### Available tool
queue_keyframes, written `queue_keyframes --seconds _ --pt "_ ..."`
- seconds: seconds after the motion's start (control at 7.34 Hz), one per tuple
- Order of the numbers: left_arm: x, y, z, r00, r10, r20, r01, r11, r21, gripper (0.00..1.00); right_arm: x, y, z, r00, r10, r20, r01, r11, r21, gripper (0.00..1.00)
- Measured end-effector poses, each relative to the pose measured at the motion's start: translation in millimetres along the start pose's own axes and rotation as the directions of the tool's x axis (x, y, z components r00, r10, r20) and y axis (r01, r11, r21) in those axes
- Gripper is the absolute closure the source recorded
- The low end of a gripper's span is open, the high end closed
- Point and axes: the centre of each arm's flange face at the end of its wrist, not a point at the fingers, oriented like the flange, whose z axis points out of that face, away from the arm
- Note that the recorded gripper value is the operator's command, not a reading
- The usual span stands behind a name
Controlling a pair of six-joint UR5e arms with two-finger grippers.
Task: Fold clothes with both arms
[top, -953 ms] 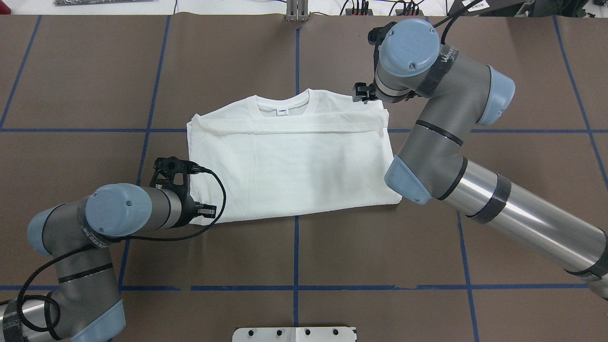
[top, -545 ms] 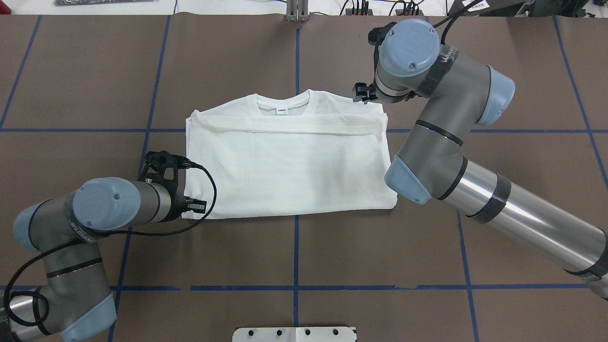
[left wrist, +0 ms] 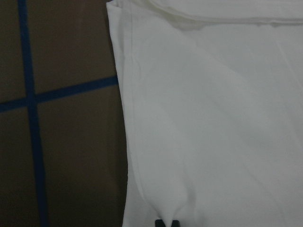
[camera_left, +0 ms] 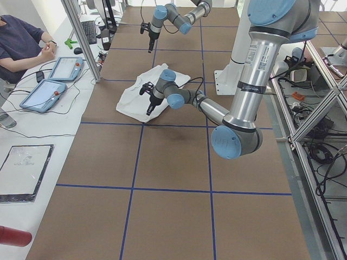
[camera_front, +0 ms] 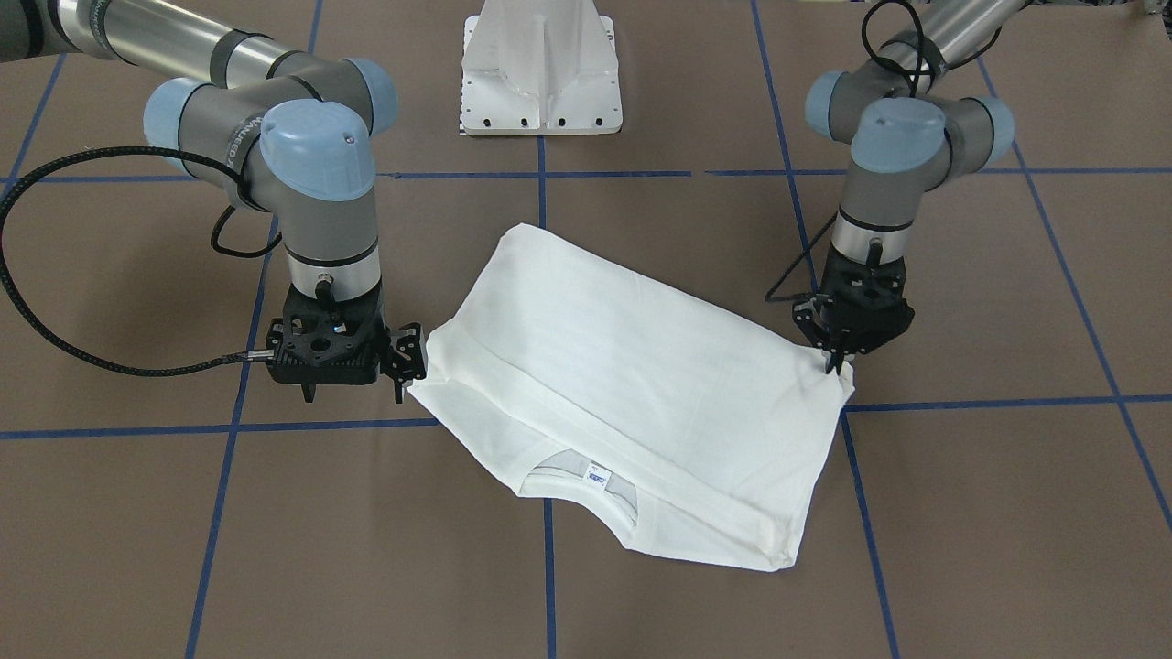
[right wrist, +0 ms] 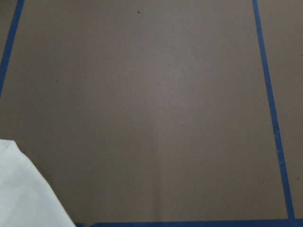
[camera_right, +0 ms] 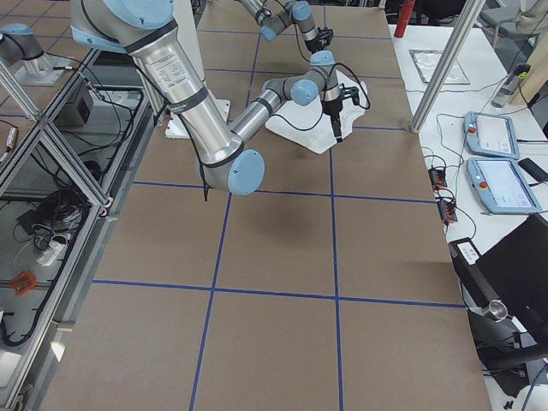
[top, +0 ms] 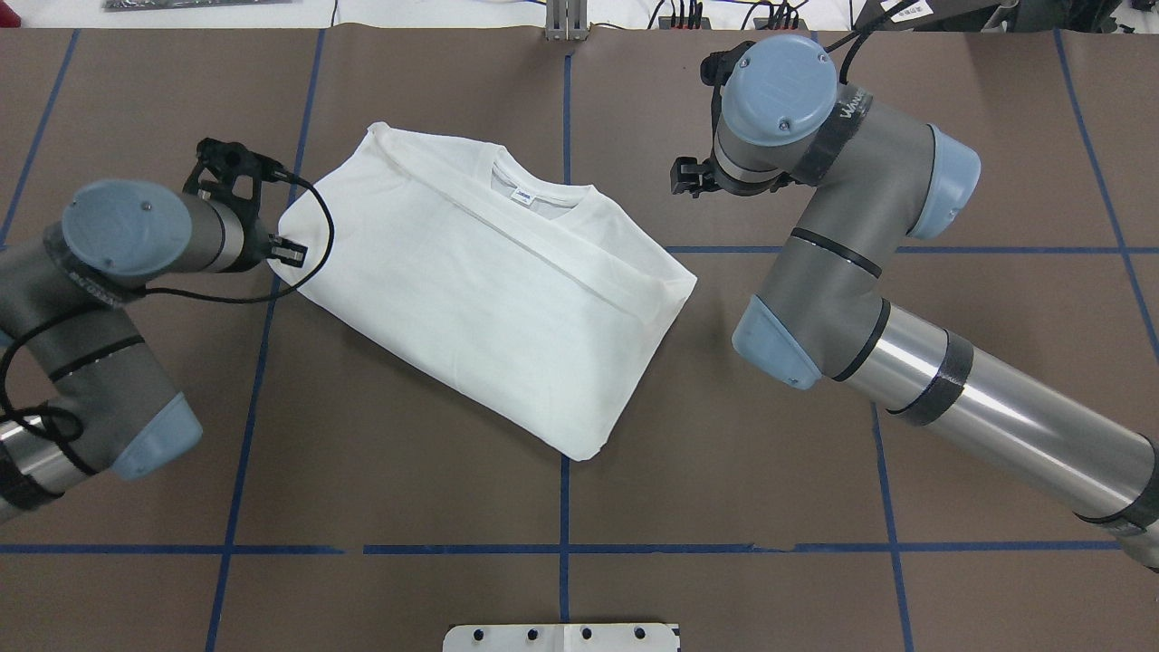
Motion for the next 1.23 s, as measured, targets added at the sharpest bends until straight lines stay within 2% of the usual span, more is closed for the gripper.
queue_keyframes --seconds 0.27,0.41,0.54,0.68,0.95,1.09,1.23 --pt "-22.9 -91.8 41.5 0.997 0.0 0.08 -0.001 1.0 0.016 1.0 -1.2 -0.2 -1.1 1.0 0.004 0.003 -0.004 1.0 0.001 0.0" --pt "-24.2 -132.5 62.3 0.995 0.001 0.096 -0.004 1.0 0.028 1.0 -2.6 -0.4 -2.4 1.0 0.008 0.005 -0.008 1.0 0.002 0.0" --pt "-20.4 -163.1 77.1 0.995 0.005 0.095 -0.009 0.999 0.044 0.01 -4.0 -0.5 -3.5 1.0 0.011 0.008 -0.011 1.0 0.003 0.0" --pt "-21.9 -179.5 80.8 0.997 0.025 0.076 -0.031 0.997 0.071 0.0 -6.4 -0.2 -4.8 1.0 0.018 0.015 -0.018 1.0 0.006 0.0" --pt "-39.6 -170.5 66.3 0.997 0.069 -0.014 -0.068 0.992 0.102 0.0 -28.7 2.1 -10.7 0.994 0.101 0.049 -0.102 0.995 0.009 0.0" --pt "-49.0 -154.7 54.7 0.996 0.077 -0.054 -0.071 0.992 0.107 0.0 -55.8 7.8 -11.6 0.98 0.182 0.074 -0.183 0.983 0.0 0.02" --pt "-56.0 -140.9 44.3 0.994 0.08 -0.074 -0.071 0.991 0.115 0.0 -90.4 17.7 -7.3 0.958 0.271 0.097 -0.271 0.963 -0.01 0.04"
